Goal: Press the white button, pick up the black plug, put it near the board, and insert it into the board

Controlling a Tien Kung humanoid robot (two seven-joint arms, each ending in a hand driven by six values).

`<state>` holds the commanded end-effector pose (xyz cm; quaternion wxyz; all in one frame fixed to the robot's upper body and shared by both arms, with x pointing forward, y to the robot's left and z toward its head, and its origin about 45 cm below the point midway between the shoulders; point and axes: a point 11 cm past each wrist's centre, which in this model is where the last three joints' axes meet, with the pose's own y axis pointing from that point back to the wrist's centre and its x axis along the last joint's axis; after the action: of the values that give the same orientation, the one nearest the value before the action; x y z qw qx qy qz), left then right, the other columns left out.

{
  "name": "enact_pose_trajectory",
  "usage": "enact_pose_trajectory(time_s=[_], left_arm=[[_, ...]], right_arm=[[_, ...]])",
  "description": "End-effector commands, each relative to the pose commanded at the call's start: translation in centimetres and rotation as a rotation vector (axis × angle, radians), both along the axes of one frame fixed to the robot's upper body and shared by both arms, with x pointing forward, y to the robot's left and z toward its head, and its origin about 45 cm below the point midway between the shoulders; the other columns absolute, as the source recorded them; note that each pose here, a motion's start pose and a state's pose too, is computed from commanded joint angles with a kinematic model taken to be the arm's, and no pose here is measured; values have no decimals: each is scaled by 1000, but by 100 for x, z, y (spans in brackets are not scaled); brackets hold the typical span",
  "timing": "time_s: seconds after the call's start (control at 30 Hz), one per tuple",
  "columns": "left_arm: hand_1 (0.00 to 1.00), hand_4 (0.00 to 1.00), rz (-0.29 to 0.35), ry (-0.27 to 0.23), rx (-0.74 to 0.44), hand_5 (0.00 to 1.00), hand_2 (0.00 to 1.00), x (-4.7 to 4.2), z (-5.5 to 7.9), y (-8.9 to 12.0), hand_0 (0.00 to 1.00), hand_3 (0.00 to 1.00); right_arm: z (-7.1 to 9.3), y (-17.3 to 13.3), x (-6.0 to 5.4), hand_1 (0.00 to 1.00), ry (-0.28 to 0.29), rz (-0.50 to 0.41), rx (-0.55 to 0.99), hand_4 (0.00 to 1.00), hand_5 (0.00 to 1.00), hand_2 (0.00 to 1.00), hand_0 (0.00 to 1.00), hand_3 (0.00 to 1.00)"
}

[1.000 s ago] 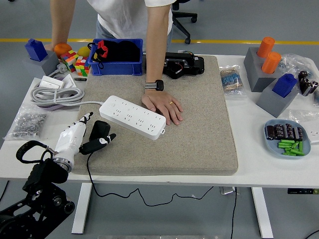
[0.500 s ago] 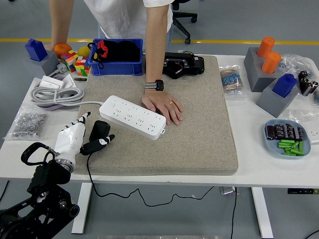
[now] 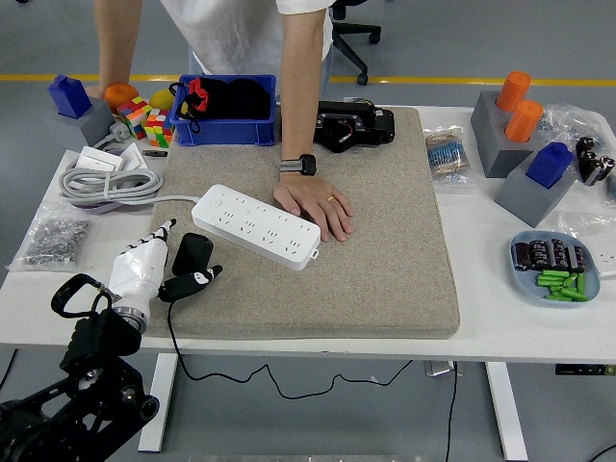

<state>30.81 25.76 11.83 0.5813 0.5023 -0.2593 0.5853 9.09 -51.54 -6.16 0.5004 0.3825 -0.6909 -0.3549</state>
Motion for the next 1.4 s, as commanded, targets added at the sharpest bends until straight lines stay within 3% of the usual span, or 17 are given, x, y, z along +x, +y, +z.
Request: enact_pose_trajectory(time_s=[0.13,0.17,0.53,0.57,0.93,0.97,1.13,1.17,1.33,1.37,1.4], left_arm=[[792,998,-1,0,7,633,799,-4,-16,-1,836,937],[650,998,0,3,8,613,652,-6,-24,3,738,923],[616,998,6,-2,7,592,618,-4,-38,8,711,907],[566,998,5,-2,8,557,550,-4,-40,5,633,862],[516,998,29,-20,-9,520,506,-10,-78,16,575,838],[484,998,29,-20,-10,442,481,-9,-81,15,526,816],[484,998,29,-31,-12,442,481,5,-79,1,526,816],[462,997,28,-32,-11,353,458,13,-80,-7,427,770],[462,997,24,-42,-16,353,458,36,-78,-32,427,770],[408,955,21,-48,-20,279,427,43,-80,-41,374,751],[408,955,20,-52,-25,279,427,46,-81,-46,374,751]], right_arm=[[-5,4,-10,599,1,-1,1,664,402,604,623,589],[-6,7,-11,599,1,-1,1,664,401,604,623,589],[-15,20,-19,599,-1,-4,2,663,403,603,623,589],[-15,22,-16,599,-2,-4,2,664,403,603,623,588],[-23,30,-29,599,-2,-6,2,664,405,602,623,587],[-24,31,-30,599,-2,-6,2,662,405,602,623,587],[-24,33,-29,599,-4,-5,1,662,405,602,623,587],[-25,34,-28,599,-4,-5,1,661,405,601,623,586],[-25,36,-23,599,-8,-7,0,661,405,601,623,586],[-25,35,-25,599,-8,-8,0,661,406,601,620,586],[-25,34,-26,599,-8,-8,-1,661,406,601,620,586]])
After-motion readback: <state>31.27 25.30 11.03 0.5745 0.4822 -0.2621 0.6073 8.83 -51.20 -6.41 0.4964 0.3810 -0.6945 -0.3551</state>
